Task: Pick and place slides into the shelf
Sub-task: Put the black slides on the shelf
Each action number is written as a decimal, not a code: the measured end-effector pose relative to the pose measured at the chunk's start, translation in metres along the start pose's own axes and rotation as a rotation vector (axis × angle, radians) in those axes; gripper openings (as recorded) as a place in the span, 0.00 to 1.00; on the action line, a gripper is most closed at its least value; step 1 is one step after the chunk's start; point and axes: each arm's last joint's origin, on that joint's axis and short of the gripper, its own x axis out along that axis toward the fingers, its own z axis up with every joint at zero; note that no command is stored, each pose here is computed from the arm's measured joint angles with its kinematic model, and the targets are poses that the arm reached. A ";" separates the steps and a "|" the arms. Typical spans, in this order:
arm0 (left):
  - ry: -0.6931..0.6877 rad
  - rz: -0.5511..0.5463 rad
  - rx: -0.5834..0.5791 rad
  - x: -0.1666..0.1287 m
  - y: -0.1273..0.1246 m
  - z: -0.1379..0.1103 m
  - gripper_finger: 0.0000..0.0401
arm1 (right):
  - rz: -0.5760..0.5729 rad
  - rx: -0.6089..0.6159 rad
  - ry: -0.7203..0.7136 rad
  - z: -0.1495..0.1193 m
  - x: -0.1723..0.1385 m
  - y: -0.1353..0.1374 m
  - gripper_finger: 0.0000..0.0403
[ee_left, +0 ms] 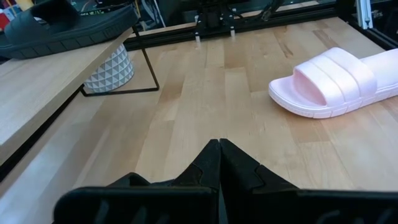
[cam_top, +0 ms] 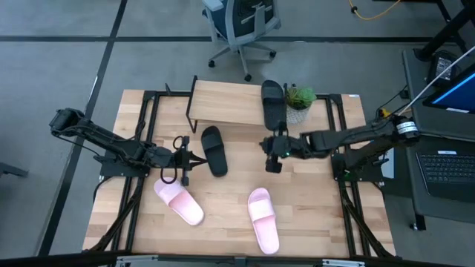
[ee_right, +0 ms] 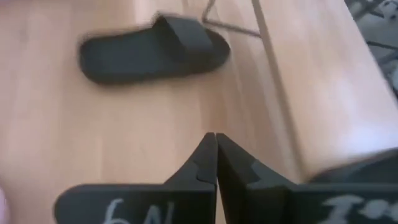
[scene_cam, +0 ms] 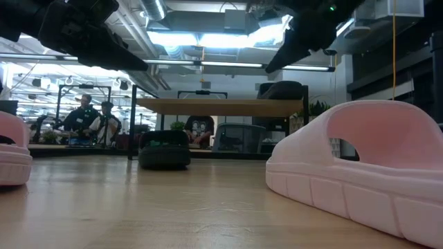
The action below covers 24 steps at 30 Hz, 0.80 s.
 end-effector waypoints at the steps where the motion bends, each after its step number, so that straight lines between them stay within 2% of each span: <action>1: -0.002 0.000 -0.001 0.000 0.000 0.000 0.00 | 0.007 0.017 -0.031 -0.006 0.001 0.004 0.01; 5: -0.007 0.000 -0.004 0.000 0.000 0.001 0.00 | 0.045 0.048 -0.159 -0.035 -0.005 0.016 0.00; 12: -0.038 0.002 -0.024 0.000 0.000 0.004 0.00 | 0.265 0.062 -0.408 -0.054 -0.038 0.015 0.01; 15: -0.078 0.017 -0.047 0.001 0.003 0.008 0.00 | 0.334 0.035 -0.455 -0.063 -0.045 0.013 0.01; 19: -0.074 0.094 -0.059 0.004 0.010 0.019 0.00 | 0.331 0.021 -0.487 -0.078 -0.044 0.014 0.01; 24: 0.066 0.136 -0.052 0.018 0.014 0.043 0.00 | 0.325 0.034 -0.539 -0.100 -0.037 0.017 0.01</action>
